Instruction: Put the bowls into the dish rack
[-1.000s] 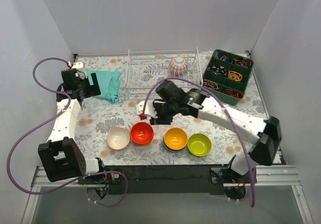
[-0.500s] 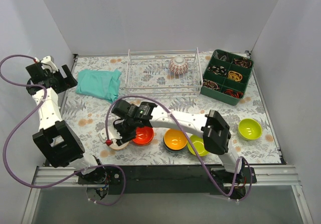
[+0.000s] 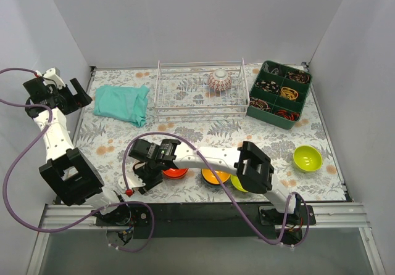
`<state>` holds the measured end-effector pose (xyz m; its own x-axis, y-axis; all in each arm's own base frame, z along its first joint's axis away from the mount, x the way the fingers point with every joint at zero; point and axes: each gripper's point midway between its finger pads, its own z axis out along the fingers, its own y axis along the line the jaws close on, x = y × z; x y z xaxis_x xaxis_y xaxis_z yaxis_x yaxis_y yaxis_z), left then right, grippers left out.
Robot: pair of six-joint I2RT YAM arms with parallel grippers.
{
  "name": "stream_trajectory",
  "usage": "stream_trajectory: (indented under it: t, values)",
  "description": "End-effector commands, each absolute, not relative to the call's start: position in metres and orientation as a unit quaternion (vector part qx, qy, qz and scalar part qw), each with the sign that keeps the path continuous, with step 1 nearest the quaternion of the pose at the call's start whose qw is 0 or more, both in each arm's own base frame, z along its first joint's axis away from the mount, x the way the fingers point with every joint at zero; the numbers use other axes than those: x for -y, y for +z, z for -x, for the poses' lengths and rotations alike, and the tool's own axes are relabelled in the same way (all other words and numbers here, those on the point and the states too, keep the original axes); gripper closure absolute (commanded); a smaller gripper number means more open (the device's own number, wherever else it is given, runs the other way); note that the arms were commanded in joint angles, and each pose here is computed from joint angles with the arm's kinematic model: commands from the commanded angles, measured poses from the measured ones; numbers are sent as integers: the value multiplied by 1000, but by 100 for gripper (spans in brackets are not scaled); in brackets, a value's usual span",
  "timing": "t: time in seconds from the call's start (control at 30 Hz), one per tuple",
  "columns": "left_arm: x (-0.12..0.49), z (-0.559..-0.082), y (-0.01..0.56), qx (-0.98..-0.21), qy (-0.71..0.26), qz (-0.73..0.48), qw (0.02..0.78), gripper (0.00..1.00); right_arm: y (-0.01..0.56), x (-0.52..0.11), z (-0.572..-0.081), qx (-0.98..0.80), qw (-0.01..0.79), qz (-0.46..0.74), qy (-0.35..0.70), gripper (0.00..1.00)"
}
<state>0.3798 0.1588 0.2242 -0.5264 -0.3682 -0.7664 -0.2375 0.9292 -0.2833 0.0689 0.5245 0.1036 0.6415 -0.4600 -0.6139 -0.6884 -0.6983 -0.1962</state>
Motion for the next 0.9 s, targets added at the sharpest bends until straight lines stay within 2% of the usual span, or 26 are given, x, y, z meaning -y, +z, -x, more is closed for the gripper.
stream_trajectory:
  t: [0.0, 0.23, 0.4, 0.57, 0.73, 0.87]
  values:
    - [-154, -378, 248, -861, -78, 161, 476, 13, 92, -529, -81, -339, 213, 881, 250, 58]
    - [-148, -366, 248, -863, -74, 153, 476, 13, 74, -537, -97, -359, 223, 880, 216, 59]
    - [-146, -362, 248, -864, -74, 154, 474, 13, 81, -541, -102, -367, 241, 874, 210, 78]
    - [-143, -361, 257, -861, -77, 148, 480, 13, 139, -557, -109, -364, 302, 855, 214, 99]
    - [-146, -366, 281, -850, -66, 139, 504, 13, 213, -564, -122, -371, 373, 820, 226, 99]
    - [-147, -374, 315, -829, -63, 124, 541, 13, 246, -552, -145, -418, 396, 780, 248, 99]
